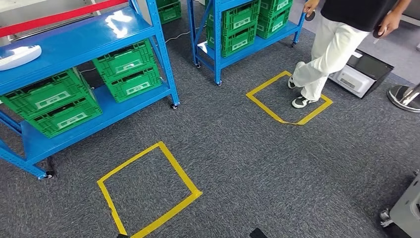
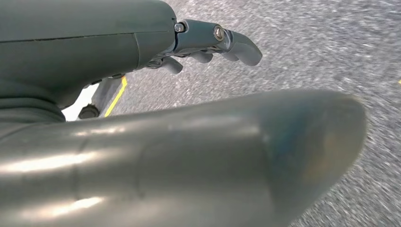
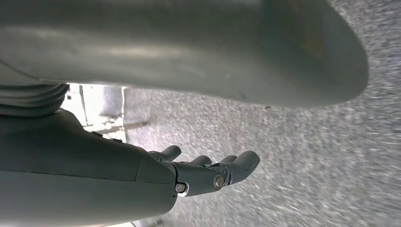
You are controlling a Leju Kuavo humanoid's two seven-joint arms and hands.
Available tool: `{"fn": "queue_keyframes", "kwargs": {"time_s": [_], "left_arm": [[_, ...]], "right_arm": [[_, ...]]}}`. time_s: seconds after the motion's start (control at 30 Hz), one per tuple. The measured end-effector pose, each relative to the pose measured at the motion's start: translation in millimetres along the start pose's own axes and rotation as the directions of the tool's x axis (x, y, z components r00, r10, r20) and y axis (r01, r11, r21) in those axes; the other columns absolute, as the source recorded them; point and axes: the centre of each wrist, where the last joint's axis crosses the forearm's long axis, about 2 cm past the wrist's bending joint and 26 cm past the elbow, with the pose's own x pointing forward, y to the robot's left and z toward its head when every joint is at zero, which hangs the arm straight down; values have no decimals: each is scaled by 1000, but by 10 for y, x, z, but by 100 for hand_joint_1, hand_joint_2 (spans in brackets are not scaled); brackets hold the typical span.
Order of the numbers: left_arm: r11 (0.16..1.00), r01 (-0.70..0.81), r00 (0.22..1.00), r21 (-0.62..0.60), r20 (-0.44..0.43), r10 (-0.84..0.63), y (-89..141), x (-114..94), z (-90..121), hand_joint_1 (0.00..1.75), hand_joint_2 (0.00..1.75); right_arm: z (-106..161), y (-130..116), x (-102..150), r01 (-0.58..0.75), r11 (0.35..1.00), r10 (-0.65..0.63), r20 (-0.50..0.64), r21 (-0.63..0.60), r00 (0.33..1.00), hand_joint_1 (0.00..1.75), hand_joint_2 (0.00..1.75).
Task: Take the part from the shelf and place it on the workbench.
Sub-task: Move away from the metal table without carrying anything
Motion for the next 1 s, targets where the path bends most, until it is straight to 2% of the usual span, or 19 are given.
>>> {"fn": "queue_keyframes", "kwargs": {"time_s": [0.4, 1.0], "left_arm": [[1000, 7, 999, 12, 48, -8, 9, 105, 17, 0, 0], [1000, 9, 999, 16, 41, -10, -9, 86, 18, 0, 0]], "right_arm": [[4, -13, 40, 20, 1000, -20, 2, -11, 1000, 0, 0], [5, -27, 75, 33, 999, -33, 23, -12, 999, 0, 0]]}}
